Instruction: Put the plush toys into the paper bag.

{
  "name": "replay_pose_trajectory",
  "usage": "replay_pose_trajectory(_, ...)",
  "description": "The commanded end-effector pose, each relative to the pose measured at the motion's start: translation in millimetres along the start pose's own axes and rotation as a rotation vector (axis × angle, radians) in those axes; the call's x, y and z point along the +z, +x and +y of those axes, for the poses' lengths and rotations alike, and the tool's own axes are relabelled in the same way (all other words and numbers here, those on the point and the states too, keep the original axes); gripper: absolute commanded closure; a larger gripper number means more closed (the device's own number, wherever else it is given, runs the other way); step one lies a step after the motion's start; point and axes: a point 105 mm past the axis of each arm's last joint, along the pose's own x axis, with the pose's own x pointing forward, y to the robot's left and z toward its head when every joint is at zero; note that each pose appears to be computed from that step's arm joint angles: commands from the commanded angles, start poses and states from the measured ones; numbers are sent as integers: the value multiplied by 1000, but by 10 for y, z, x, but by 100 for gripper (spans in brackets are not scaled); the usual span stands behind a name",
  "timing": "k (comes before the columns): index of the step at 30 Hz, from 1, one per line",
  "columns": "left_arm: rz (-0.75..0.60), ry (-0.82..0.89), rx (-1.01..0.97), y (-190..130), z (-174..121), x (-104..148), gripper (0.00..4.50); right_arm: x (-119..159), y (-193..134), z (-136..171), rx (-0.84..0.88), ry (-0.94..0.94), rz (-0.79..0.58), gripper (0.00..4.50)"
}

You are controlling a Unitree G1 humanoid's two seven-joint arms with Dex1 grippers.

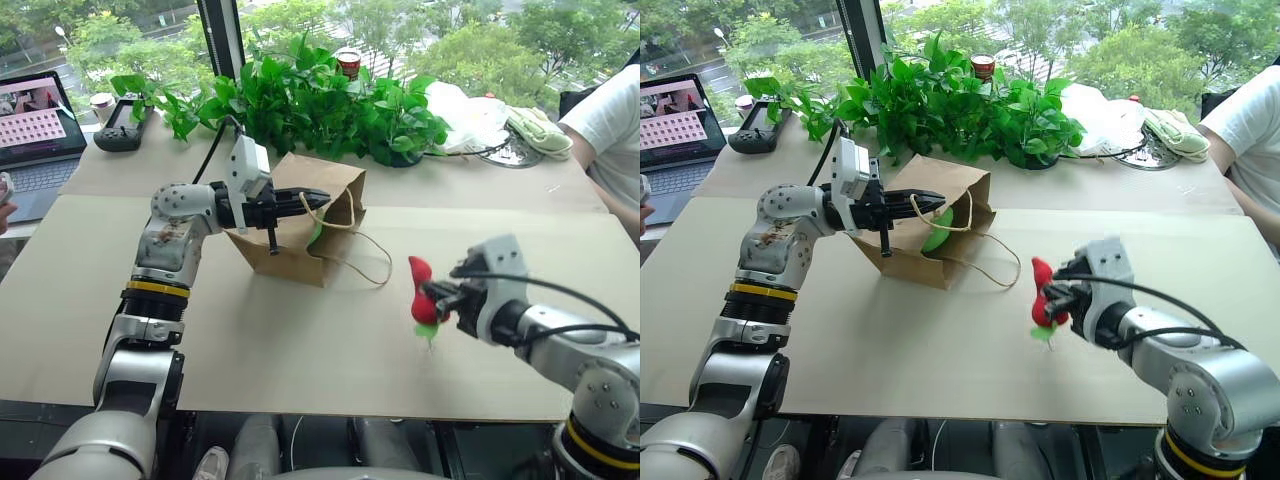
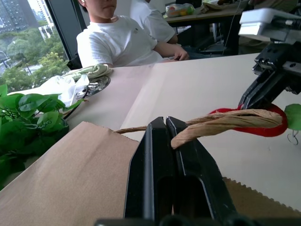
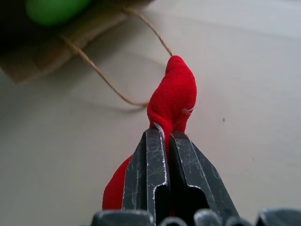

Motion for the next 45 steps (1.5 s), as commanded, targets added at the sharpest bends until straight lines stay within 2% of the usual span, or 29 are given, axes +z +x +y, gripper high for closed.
replay_pose_trajectory(1,-22,48,1,5,45,140,450,236,127,52,3,55,-88,447)
replay_pose_trajectory(9,-25,51,-4,28,45,150,450,374,589,253,5,176,-90,447)
replay_pose_trajectory(23,-26,46,-14,48,24,138,450,636,1217,725,82,185,-98,447)
replay_pose_trajectory(28,-27,45,-16,58,23,136,450,805,1336,888,102,208,-132,447)
replay_pose_trajectory(35,-29,47,-14,74,36,141,450,674,1441,1000,119,182,-87,447)
replay_pose_trajectory(37,-27,49,-12,67,49,143,450,652,1443,998,118,177,-80,377)
replay_pose_trajectory(38,-26,50,-10,64,54,142,450,643,1439,995,119,175,-78,362)
replay_pose_trajectory(41,-24,51,-8,61,63,138,450,627,1408,1011,144,172,-72,249)
replay_pose_trajectory(42,-24,51,-8,61,64,137,450,625,1397,1022,155,174,-71,224)
replay_pose_trajectory(44,-23,52,-7,59,65,133,450,616,1366,995,159,173,-70,140)
replay_pose_trajectory(45,-23,52,-7,58,65,131,450,610,1341,961,154,170,-71,116)
